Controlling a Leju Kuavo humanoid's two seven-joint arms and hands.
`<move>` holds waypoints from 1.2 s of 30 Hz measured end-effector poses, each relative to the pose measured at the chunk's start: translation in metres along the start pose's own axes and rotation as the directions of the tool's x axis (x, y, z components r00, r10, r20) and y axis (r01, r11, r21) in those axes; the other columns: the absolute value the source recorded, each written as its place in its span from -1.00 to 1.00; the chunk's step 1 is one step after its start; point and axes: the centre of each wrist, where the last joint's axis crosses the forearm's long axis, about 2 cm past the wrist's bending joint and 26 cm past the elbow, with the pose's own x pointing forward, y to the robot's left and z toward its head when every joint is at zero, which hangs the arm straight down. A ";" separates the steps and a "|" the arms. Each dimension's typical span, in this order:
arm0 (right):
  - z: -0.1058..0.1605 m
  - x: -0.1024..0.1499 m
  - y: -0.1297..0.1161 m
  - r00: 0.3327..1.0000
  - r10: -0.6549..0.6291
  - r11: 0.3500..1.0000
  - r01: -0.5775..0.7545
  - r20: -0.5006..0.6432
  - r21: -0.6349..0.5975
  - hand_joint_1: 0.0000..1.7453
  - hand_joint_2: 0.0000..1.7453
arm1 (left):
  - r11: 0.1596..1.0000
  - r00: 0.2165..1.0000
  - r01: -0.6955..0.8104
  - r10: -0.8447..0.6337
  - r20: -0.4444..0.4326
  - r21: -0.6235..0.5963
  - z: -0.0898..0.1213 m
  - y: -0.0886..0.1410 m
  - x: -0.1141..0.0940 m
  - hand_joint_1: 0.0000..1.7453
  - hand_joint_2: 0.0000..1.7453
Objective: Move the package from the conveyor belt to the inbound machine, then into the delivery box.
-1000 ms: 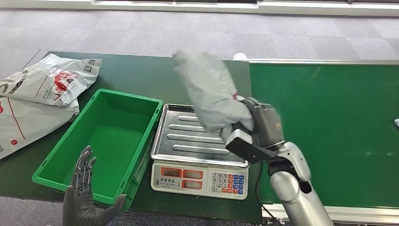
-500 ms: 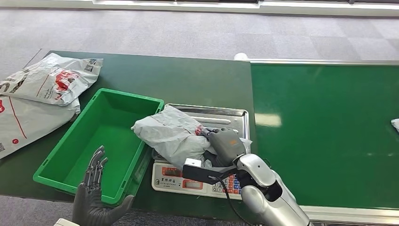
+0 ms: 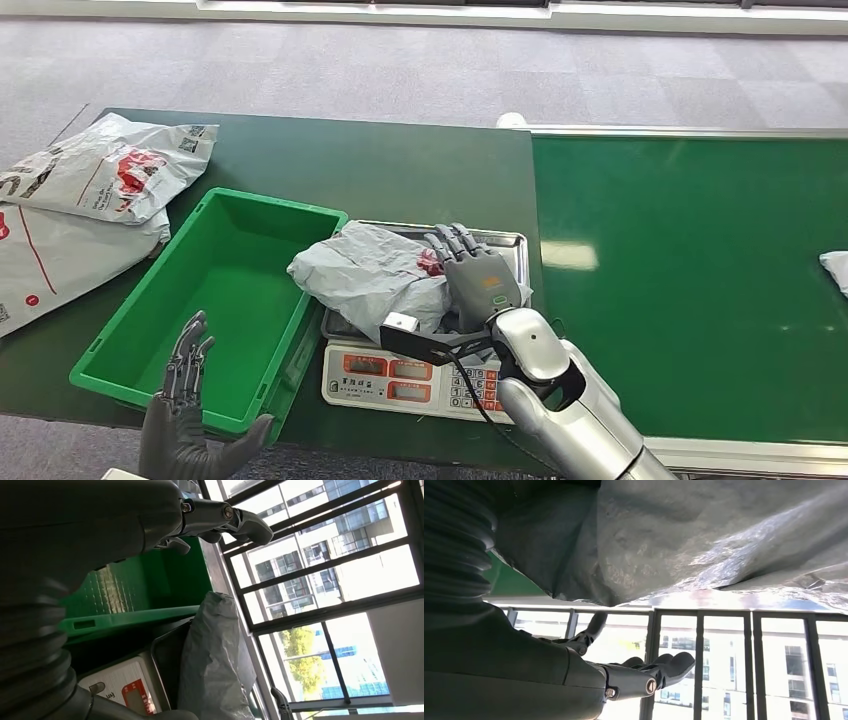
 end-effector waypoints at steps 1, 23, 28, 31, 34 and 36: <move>0.000 0.000 0.000 1.000 0.001 1.000 -0.001 0.000 0.001 -1.00 1.00 | 1.000 1.000 0.001 -0.001 -0.001 0.002 0.000 0.000 0.000 -1.00 1.00; 0.022 0.002 -0.024 0.395 -0.756 0.481 0.876 0.522 0.033 -1.00 1.00 | 0.937 0.938 0.346 -0.346 0.002 -0.054 -0.051 -0.007 0.006 -1.00 1.00; 0.042 -0.013 -0.022 0.232 -0.749 0.308 0.951 0.620 0.016 -1.00 1.00 | 0.901 0.907 0.419 -0.412 0.089 -0.107 -0.084 -0.023 0.012 -1.00 1.00; 0.050 -0.018 -0.024 0.226 -0.740 0.284 0.959 0.634 -0.010 -1.00 1.00 | 0.897 0.904 0.424 -0.411 0.120 -0.125 -0.092 -0.030 0.014 -1.00 1.00; 0.055 -0.023 -0.028 0.219 -0.715 0.255 0.966 0.664 -0.044 -1.00 1.00 | 0.891 0.900 0.431 -0.412 0.142 -0.142 -0.101 -0.034 0.015 -1.00 1.00; 0.059 -0.027 -0.033 0.225 -0.687 0.231 0.969 0.691 -0.086 -1.00 1.00 | 0.878 0.891 0.450 -0.429 0.150 -0.161 -0.109 -0.037 0.015 -1.00 1.00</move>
